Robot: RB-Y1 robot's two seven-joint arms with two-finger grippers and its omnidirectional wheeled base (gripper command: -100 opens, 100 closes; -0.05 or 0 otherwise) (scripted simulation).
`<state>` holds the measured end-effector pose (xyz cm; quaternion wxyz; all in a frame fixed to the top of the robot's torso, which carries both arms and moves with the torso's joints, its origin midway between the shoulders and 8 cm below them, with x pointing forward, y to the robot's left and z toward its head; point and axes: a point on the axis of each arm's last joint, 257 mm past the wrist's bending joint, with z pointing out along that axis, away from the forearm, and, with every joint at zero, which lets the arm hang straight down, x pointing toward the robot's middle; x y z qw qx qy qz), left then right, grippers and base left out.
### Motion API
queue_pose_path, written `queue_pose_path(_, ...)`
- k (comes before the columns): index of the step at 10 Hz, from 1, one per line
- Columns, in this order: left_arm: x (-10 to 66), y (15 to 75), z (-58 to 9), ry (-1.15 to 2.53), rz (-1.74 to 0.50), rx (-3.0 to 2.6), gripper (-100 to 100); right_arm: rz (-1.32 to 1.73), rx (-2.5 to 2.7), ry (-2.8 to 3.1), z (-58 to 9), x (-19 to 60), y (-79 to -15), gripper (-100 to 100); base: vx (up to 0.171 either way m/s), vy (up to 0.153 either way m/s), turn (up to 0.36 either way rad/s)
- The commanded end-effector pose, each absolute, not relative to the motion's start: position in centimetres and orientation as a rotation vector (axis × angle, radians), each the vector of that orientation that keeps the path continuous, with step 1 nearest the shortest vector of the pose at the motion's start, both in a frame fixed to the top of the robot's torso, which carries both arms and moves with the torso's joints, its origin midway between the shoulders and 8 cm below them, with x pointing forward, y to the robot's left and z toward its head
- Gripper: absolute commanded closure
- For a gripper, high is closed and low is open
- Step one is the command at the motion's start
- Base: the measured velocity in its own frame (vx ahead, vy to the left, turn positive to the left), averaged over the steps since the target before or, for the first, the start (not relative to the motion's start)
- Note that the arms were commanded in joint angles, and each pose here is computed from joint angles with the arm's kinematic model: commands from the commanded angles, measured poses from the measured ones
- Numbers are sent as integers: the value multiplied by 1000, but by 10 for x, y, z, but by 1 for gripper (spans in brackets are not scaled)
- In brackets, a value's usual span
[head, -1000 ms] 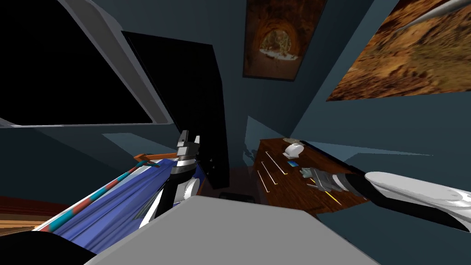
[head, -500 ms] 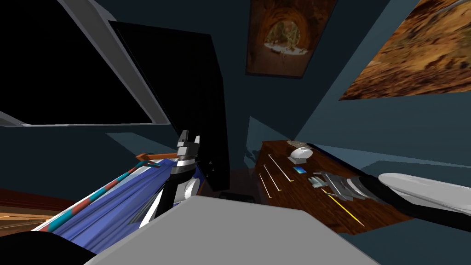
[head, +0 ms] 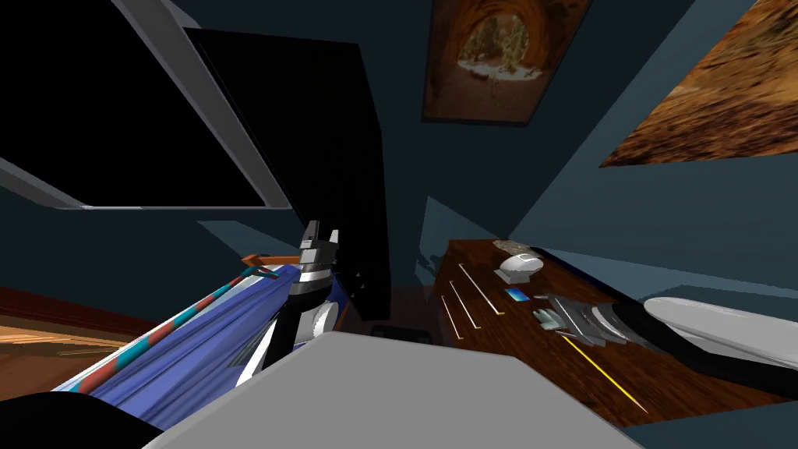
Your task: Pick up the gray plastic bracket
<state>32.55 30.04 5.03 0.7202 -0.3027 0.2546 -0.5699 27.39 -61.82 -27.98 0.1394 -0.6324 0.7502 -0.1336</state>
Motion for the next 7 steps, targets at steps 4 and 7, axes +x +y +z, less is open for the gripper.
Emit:
queue_pose_path(4,325,300,50,563,-1260,-669,0,-393,-1781,2214,-291,264,-617,-100,-46,-38,113)
queue_pose_path(7,325,300,50,563,-1260,-669,0,-393,-1777,2218,-292,263,-617,100,-2,-1,-5)
